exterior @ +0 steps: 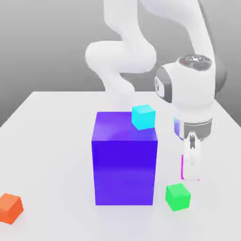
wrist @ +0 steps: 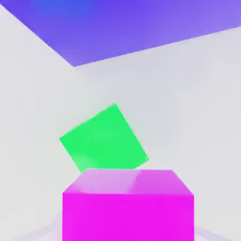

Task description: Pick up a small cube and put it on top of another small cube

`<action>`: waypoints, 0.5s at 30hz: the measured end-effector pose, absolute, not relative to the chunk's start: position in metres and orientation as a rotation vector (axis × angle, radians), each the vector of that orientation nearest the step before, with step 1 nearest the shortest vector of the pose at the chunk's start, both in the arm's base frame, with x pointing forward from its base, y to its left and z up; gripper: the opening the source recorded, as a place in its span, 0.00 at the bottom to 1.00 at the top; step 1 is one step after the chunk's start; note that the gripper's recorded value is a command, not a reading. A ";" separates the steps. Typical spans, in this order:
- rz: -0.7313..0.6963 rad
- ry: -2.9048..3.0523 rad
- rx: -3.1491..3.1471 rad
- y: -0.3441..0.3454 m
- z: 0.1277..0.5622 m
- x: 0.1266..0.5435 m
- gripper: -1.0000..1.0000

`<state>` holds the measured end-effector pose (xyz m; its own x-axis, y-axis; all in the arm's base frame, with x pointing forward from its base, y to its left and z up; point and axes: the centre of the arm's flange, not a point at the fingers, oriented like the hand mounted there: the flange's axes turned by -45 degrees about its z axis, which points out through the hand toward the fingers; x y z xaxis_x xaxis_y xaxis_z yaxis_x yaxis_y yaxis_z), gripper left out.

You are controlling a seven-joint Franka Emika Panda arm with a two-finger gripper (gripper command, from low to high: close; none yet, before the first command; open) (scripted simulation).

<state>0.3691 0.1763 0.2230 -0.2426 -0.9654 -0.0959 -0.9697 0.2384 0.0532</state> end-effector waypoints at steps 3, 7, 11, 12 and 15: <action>0.166 2.444 -1.905 0.176 0.216 0.369 0.00; 0.168 2.451 -1.908 0.176 0.206 0.368 0.00; 0.158 2.460 -1.913 0.175 0.197 0.367 0.00; 0.153 2.462 -1.915 0.174 0.194 0.367 0.00; 0.134 2.468 -1.920 0.173 0.188 0.367 0.00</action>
<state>0.3667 0.1726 0.1878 -0.2475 -0.9669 -0.0617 -0.9679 0.2439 0.0600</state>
